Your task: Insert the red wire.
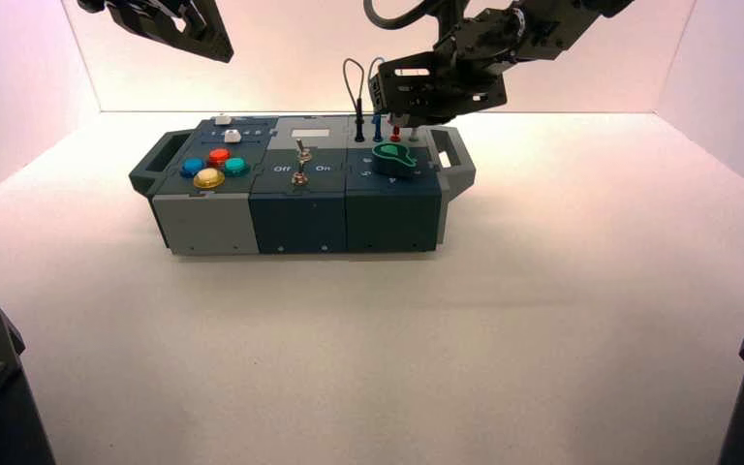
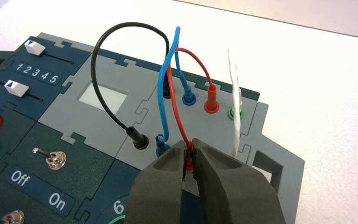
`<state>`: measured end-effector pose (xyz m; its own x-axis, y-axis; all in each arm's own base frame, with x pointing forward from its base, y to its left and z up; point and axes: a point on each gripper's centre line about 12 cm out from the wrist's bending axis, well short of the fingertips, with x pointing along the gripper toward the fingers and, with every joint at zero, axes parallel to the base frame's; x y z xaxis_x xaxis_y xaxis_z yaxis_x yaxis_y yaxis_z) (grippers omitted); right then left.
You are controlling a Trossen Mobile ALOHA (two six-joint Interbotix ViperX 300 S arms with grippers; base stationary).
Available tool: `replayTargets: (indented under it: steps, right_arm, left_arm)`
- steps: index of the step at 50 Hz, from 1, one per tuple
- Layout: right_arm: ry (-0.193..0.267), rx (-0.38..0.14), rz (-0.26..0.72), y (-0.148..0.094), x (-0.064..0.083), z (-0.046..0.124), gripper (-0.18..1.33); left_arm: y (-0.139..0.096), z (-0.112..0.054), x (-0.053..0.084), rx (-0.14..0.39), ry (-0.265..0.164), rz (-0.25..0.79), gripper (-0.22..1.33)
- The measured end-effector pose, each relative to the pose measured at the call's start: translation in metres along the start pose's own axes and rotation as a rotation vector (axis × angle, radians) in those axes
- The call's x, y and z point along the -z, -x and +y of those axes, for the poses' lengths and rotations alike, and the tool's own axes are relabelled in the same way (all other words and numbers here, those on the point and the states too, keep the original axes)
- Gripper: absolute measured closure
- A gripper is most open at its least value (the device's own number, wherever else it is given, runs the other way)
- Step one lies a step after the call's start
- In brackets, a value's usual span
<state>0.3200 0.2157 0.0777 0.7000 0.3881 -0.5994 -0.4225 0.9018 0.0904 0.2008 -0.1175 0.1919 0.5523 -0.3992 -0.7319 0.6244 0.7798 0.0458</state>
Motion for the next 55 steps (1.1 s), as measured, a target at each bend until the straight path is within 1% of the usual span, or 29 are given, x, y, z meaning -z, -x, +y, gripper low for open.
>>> replayTargets:
  steps: [10, 29, 34, 40, 51, 54, 55]
  right_arm:
    - [-0.005, -0.003, 0.040, -0.0061, 0.0008, 0.0012, 1.15]
    - [-0.005, -0.005, 0.051, -0.0072, -0.0010, 0.0016, 1.15]
    - [-0.005, -0.007, 0.058, -0.0065, -0.0007, 0.0019, 1.15]
    - [-0.011, -0.007, 0.081, -0.0058, -0.0014, 0.0011, 1.15]
    - [-0.012, -0.010, 0.109, -0.0048, -0.0022, 0.0012, 1.15]
    - [-0.014, -0.010, 0.110, -0.0047, -0.0020, 0.0012, 1.13]
    - [-0.014, -0.010, 0.109, -0.0049, -0.0026, 0.0013, 1.10]
  left_arm:
    - [0.0002, 0.0001, -0.0006, 0.000, 0.000, -0.002, 0.65]
    - [0.0003, 0.0002, -0.0001, -0.002, -0.004, -0.001, 0.65]
    - [0.0008, 0.0006, -0.0008, -0.003, -0.001, -0.004, 0.65]
    - [0.0022, 0.0036, -0.0005, -0.013, 0.021, -0.008, 0.65]
    - [0.0073, 0.0049, -0.0027, -0.021, 0.026, -0.030, 0.64]
    - [0.0083, 0.0049, -0.0032, -0.022, 0.024, -0.035, 0.65]
    - [0.0083, 0.0052, -0.0030, -0.023, 0.024, -0.033, 0.65]
